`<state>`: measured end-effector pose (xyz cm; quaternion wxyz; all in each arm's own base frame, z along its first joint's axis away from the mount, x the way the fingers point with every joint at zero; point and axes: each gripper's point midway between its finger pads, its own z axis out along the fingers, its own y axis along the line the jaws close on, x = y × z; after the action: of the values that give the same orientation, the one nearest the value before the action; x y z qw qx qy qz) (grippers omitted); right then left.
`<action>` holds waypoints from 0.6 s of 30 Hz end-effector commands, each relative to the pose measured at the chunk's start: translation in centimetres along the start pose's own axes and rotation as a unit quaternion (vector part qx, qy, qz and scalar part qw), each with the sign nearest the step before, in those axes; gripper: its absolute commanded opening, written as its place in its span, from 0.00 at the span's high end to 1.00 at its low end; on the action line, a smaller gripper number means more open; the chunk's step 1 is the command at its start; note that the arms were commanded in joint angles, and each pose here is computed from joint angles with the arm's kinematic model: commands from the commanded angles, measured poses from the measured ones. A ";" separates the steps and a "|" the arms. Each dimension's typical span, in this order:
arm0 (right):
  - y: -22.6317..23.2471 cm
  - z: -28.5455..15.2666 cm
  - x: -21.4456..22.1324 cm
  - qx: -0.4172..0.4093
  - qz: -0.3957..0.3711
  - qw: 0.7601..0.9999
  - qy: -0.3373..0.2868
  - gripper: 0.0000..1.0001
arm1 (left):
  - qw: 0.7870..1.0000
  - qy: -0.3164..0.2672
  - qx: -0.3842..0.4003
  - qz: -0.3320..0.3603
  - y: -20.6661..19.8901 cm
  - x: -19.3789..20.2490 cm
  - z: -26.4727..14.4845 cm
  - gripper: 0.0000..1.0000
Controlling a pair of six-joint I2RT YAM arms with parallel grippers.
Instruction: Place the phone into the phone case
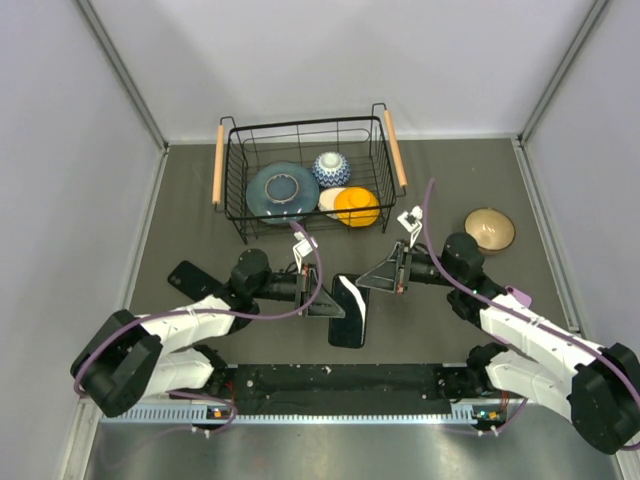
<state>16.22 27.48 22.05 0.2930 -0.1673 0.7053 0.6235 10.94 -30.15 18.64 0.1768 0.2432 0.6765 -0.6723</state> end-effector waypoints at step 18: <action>1.6 -1.1 1.8 -0.056 -0.037 0.997 0.024 1.00 | 0.997 -0.063 -0.015 0.052 -1.7 -4.5 0.1 0.61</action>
<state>14.38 27.07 21.10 0.2799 -0.2048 0.6952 0.6296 12.28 -30.15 20.28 0.2200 0.2266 0.6797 -0.6620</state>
